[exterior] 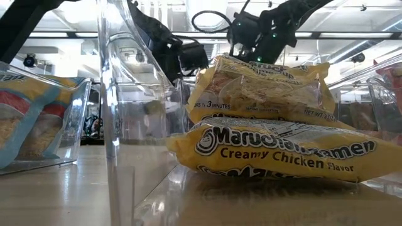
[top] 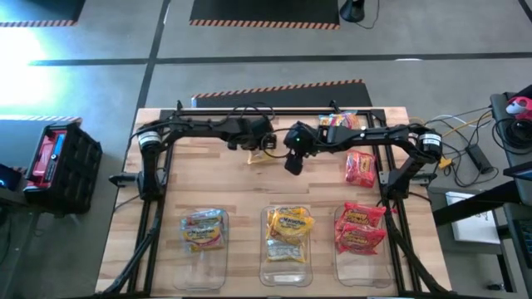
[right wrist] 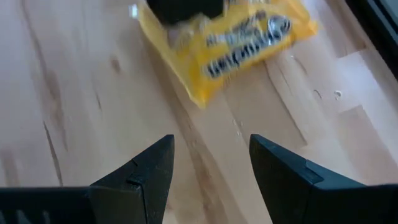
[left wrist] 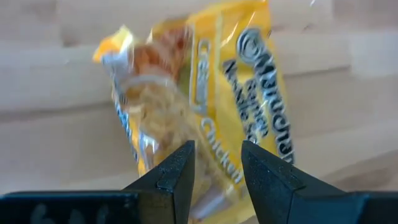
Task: Sort Maruchan noodles
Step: Put the yellow noodle pack into the middle transparent bin
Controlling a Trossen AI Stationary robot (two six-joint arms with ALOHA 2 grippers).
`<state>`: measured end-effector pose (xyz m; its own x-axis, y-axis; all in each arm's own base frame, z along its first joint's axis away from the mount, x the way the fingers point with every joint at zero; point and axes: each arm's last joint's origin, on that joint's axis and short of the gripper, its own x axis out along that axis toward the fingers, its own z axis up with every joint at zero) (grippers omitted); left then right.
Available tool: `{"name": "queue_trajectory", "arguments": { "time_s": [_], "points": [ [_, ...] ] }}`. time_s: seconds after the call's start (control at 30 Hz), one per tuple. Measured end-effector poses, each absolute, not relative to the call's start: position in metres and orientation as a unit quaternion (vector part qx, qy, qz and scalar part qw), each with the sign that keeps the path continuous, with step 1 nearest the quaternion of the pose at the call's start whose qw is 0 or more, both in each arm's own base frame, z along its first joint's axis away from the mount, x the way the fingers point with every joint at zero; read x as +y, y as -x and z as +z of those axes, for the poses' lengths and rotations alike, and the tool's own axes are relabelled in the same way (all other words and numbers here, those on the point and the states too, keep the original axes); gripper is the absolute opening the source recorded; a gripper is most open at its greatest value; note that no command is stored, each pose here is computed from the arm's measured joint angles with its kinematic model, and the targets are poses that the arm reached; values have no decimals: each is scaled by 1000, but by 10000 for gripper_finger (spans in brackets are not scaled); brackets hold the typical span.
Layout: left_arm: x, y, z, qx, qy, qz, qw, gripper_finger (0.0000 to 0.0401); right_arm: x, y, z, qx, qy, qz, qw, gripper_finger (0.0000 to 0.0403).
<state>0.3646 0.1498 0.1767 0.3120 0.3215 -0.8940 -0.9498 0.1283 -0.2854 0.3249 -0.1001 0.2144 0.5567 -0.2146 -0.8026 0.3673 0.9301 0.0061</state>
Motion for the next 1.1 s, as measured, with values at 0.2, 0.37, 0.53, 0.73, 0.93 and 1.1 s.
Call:
{"name": "queue_trajectory", "arguments": {
  "time_s": [0.2, 0.37, 0.53, 0.73, 0.93, 1.1],
  "points": [
    [157, -367, 182, 314, 455, 472, 687, 116, -100, -336, 215, 322, -203, -153, 912, 199],
    [165, -363, 183, 293, 429, 514, 682, 116, -102, -339, 206, 235, -280, -165, 916, 199],
    [176, -358, 182, 292, 411, 529, 683, 116, -110, -343, 180, 243, -339, -195, 888, 199],
    [182, -351, 178, 317, 402, 525, 680, 116, -124, -359, 158, 255, -395, -197, 861, 199],
    [182, -346, 171, 341, 389, 524, 677, 116, -130, -377, 142, 269, -396, -199, 855, 198],
    [178, -339, 159, 364, 388, 520, 668, 116, -131, -379, 133, 290, -398, -206, 845, 198]
  ]
}}
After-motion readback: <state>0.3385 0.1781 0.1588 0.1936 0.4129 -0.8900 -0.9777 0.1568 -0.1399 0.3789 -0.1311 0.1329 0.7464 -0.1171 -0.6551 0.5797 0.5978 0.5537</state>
